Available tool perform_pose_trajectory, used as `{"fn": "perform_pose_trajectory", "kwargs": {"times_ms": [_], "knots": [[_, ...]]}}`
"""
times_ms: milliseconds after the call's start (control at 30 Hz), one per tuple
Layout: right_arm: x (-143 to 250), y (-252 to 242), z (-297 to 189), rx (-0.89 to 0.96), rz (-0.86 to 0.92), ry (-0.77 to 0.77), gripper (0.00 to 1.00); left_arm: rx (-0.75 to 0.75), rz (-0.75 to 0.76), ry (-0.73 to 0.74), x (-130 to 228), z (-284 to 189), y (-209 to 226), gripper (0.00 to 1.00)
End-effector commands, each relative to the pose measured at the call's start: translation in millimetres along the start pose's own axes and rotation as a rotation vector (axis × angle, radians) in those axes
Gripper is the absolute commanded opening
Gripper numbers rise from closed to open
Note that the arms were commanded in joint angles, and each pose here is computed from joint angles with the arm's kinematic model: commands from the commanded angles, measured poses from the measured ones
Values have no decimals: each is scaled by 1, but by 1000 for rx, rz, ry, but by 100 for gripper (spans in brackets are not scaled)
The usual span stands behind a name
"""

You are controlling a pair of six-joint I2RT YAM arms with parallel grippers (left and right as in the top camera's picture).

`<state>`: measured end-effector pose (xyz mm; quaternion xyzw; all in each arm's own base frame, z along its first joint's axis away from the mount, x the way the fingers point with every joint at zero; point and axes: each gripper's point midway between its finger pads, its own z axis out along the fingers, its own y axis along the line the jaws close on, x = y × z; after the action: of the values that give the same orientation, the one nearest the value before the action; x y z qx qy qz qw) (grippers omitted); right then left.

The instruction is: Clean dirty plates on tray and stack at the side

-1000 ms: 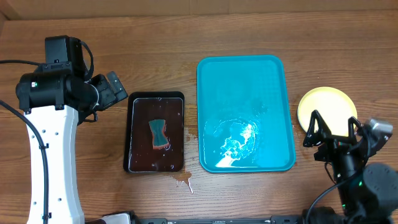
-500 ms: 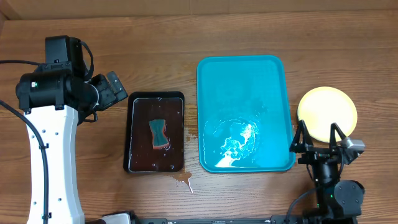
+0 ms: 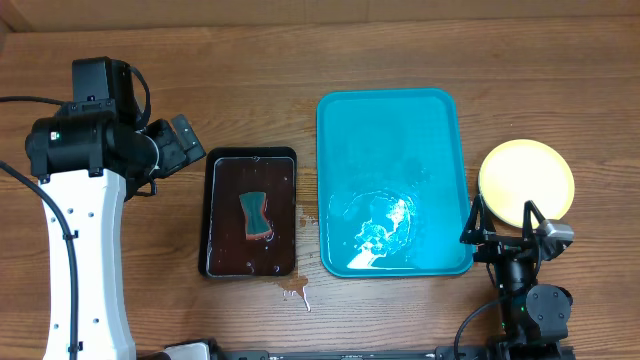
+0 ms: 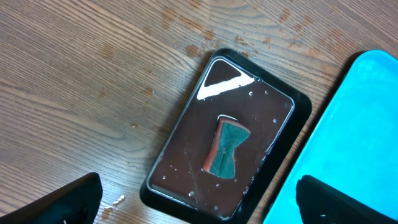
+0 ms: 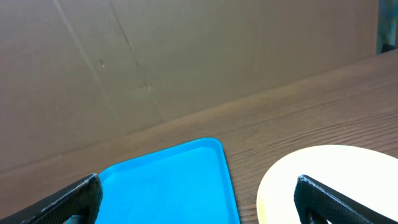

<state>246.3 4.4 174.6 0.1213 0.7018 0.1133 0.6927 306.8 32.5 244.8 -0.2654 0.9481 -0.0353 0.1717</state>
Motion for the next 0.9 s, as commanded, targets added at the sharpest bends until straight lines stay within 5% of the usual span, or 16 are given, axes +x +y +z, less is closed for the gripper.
{"fn": "perform_pose_trajectory", "kwargs": {"times_ms": [0, 400, 600, 667, 867], "knots": [[2, -1, 0, 5, -4, -5, 100, 7, 7, -13, -4, -3, -1, 100], [2, -1, 0, 5, -4, -5, 100, 12, 18, -10, -2, -3, -4, 100], [2, -1, 0, 5, -4, -5, 100, 17, 118, -99, 18, -40, -4, 100], [2, -1, 0, 5, -4, -5, 100, 0, 174, -204, 18, -62, -2, 100], [2, -1, 0, 5, -4, -5, 100, 256, 200, -606, 8, -130, -27, 100]]}}
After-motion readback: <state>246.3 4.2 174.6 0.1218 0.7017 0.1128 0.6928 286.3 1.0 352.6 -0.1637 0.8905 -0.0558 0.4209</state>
